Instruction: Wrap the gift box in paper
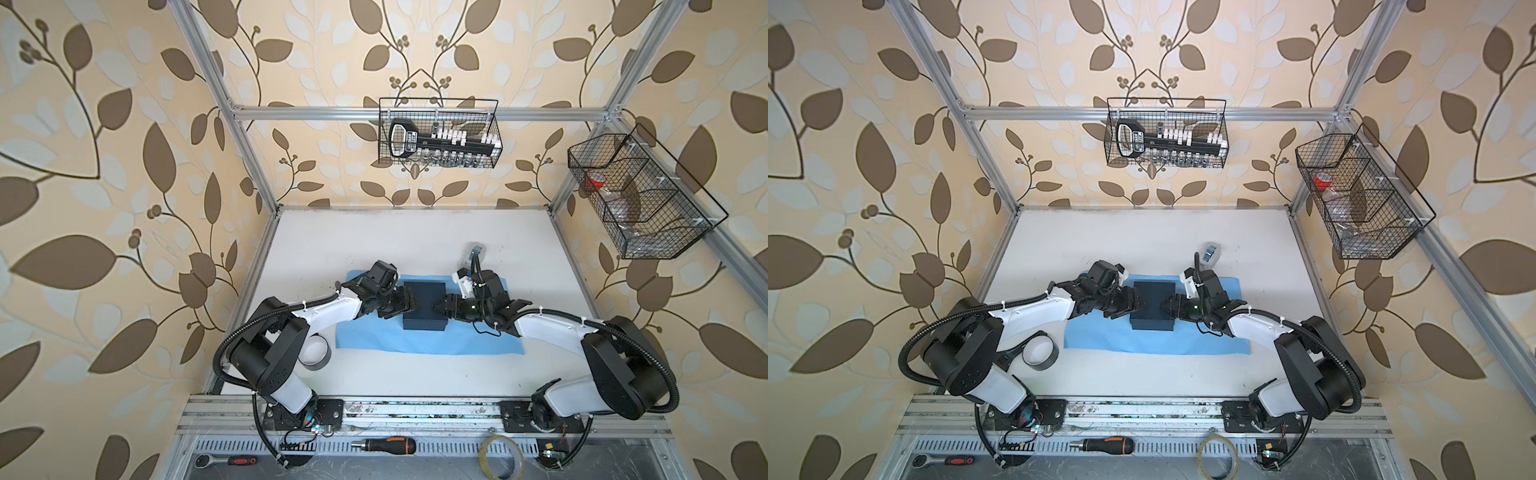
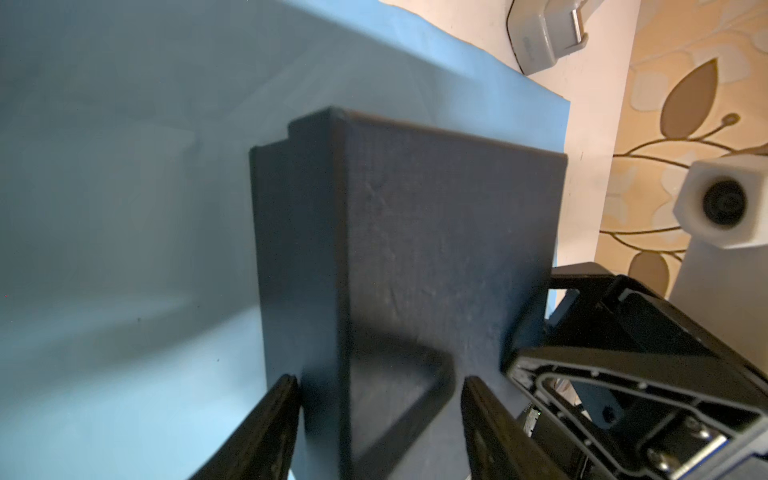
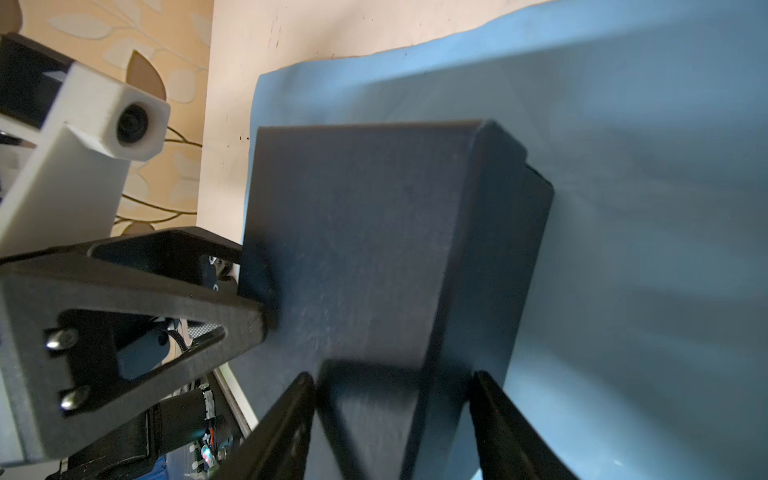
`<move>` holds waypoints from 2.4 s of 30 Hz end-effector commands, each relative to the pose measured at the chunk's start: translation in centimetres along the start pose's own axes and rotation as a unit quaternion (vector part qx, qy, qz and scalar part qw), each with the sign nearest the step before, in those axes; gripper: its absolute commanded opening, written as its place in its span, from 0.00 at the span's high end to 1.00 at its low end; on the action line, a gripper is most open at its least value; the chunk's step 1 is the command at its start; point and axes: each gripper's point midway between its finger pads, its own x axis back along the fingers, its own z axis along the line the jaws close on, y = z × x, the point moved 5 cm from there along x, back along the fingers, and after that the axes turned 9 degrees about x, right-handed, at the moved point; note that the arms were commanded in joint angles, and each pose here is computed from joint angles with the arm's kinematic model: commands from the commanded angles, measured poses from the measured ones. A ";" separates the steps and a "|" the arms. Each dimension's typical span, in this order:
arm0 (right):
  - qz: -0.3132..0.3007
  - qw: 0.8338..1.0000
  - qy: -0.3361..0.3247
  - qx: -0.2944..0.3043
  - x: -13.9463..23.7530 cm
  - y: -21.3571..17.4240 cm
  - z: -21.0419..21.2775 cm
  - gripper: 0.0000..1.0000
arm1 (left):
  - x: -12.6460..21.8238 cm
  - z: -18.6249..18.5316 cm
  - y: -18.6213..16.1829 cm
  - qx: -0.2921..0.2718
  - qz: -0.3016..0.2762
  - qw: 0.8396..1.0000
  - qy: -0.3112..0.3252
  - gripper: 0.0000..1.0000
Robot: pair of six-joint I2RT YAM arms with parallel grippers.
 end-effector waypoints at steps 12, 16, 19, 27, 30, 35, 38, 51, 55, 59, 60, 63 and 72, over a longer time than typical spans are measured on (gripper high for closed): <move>0.009 1.000 0.022 0.018 -0.8 -0.4 0.6 0.39 | 0.6 -1.6 0.6 -0.027 -0.016 0.999 -0.027 0.36; 0.012 1.000 0.019 0.018 -0.9 -0.4 0.4 0.39 | 0.6 -1.2 0.5 -0.024 -0.017 0.999 -0.025 0.34; 0.012 1.000 0.016 0.018 -0.8 -0.4 0.2 0.38 | 0.8 -1.1 0.5 -0.023 -0.017 0.999 -0.025 0.33; -0.001 1.000 0.009 0.022 1.0 0.3 -0.1 0.22 | 2.4 -1.5 1.0 -0.029 -0.030 0.999 -0.031 0.21; -0.017 1.000 0.001 0.020 2.1 0.9 -0.6 0.18 | 3.7 -1.2 1.4 -0.030 -0.046 0.998 -0.027 0.17; -0.007 1.000 0.010 0.024 1.3 1.0 -0.2 0.15 | 5.8 1.2 3.1 0.004 -0.074 0.997 -0.027 0.18; -0.016 1.000 0.011 0.016 1.6 1.4 -0.8 0.14 | 6.2 3.5 4.7 0.045 -0.078 0.995 -0.033 0.22; -0.055 0.986 -0.129 -0.091 4.0 2.0 -10.0 0.30 | 1.4 8.1 5.9 0.079 -0.045 0.996 0.025 0.64; -0.031 0.984 -0.143 -0.102 2.8 0.7 -11.3 0.39 | 0.9 9.9 4.9 0.087 -0.044 0.994 0.044 0.68; -0.011 0.985 -0.138 -0.108 2.0 -0.6 -11.7 0.48 | 1.0 11.7 4.2 0.100 -0.048 0.992 0.061 0.70; -0.009 0.985 -0.136 -0.108 1.9 -0.8 -11.7 0.49 | 1.1 12.3 4.0 0.104 -0.048 0.991 0.064 0.70; -0.003 0.985 -0.135 -0.104 1.6 -1.2 -11.5 0.51 | 1.5 13.7 3.7 0.117 -0.053 0.989 0.072 0.71; -0.001 0.989 -0.124 -0.080 1.0 -0.4 -10.0 0.49 | 3.5 15.2 3.4 0.132 -0.067 0.986 0.076 0.71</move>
